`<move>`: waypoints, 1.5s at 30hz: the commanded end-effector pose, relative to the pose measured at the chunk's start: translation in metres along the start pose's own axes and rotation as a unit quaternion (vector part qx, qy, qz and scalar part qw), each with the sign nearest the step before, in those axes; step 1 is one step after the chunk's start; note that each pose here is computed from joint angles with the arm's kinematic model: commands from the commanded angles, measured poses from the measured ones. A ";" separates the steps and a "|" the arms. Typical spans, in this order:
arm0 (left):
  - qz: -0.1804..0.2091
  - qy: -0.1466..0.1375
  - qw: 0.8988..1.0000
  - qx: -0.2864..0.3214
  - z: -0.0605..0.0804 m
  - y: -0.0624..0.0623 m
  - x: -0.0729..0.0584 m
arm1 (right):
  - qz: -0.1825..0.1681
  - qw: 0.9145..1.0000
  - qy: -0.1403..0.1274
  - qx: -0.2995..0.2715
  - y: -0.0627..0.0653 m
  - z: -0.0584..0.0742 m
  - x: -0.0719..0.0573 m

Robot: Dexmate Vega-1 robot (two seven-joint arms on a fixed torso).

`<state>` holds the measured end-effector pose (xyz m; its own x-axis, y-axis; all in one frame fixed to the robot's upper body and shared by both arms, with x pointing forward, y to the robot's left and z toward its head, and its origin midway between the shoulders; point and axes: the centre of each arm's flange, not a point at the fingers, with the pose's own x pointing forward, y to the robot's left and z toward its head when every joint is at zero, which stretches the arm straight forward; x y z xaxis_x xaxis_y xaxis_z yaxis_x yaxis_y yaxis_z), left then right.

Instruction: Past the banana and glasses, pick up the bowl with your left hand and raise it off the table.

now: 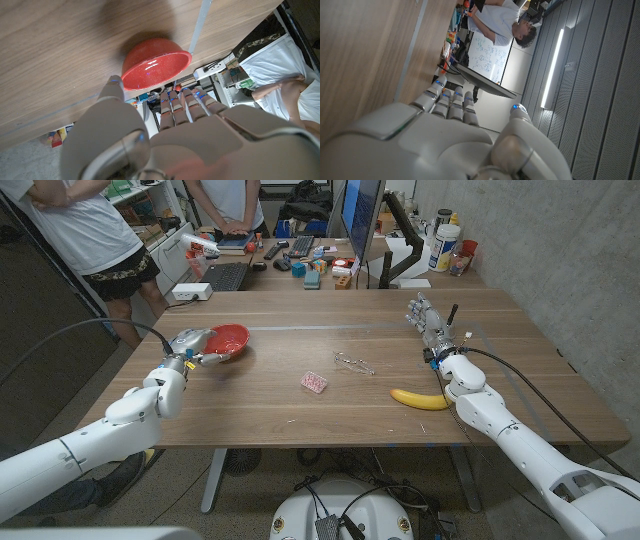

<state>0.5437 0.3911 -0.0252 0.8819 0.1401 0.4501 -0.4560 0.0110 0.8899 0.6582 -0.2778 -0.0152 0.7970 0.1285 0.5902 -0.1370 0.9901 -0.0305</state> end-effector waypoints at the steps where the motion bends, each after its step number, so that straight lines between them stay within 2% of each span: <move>1: -0.008 0.002 1.000 0.010 0.006 -0.006 0.008 | 0.003 1.000 -0.001 0.001 0.002 -0.001 0.002; 16: -0.015 -0.002 1.000 0.016 0.010 -0.009 0.015 | 0.000 1.000 -0.002 0.003 0.000 -0.001 0.001; 29: -0.016 -0.007 1.000 0.024 0.019 -0.016 0.019 | 0.001 1.000 -0.002 0.006 0.001 -0.004 0.001; 45: -0.021 -0.009 1.000 0.010 0.022 -0.026 0.029 | -0.002 1.000 0.000 0.007 -0.001 -0.006 0.001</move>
<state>0.5746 0.3757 -0.0306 0.8985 0.1277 0.4200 -0.4212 -0.0185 0.9068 0.6612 -0.2781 -0.0176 0.7951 0.1260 0.5933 -0.1412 0.9898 -0.0211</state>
